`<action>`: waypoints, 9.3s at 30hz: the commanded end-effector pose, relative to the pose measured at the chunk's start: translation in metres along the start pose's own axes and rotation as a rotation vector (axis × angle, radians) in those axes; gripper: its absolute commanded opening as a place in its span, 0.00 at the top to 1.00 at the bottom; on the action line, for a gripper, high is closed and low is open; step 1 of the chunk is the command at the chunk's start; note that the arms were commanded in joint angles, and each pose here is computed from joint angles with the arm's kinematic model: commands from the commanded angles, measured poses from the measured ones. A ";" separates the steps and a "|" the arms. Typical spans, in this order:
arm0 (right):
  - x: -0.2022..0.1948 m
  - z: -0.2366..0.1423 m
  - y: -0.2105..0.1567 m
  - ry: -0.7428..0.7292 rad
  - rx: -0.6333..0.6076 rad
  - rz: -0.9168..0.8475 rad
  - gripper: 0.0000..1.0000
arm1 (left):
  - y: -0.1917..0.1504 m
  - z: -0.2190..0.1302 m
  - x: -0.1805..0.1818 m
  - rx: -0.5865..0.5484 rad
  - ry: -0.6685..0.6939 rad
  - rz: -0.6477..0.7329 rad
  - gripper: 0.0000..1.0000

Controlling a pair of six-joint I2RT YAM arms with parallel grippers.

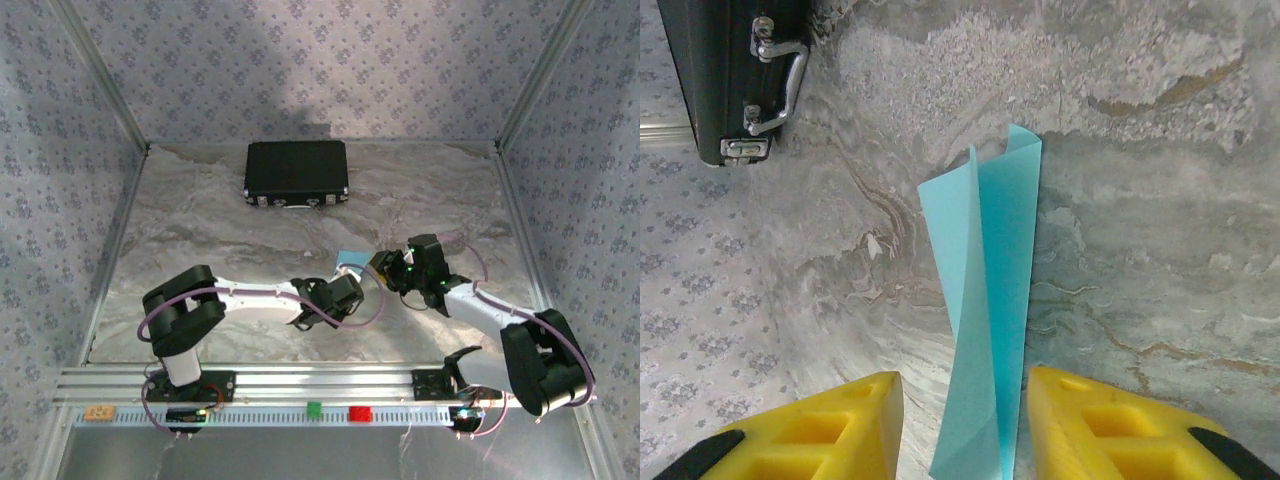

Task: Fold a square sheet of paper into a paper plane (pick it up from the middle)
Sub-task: Fold the wing for the fifth time at the center of the table.

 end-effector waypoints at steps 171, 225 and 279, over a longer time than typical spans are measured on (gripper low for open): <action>-0.039 0.096 -0.045 -0.115 0.400 -0.292 0.91 | -0.039 0.025 0.033 0.470 -0.586 -0.785 0.93; -0.042 0.096 -0.045 -0.124 0.399 -0.284 0.92 | -0.012 -0.033 0.037 0.296 -0.595 -0.714 0.84; -0.044 0.095 -0.046 -0.135 0.401 -0.280 0.92 | -0.024 0.026 0.016 0.461 -0.522 -0.650 0.94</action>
Point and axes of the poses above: each hand's point on the last joint's axis, 136 mm out from that joint toward the fingers, its own z axis out along the fingers, its own x axis along the line the jaws close on, y = z × x, the point moved 3 cm from there along -z, back along the fingers, and after that the axes turned 14 degrees about -z, right-handed, at the moved point
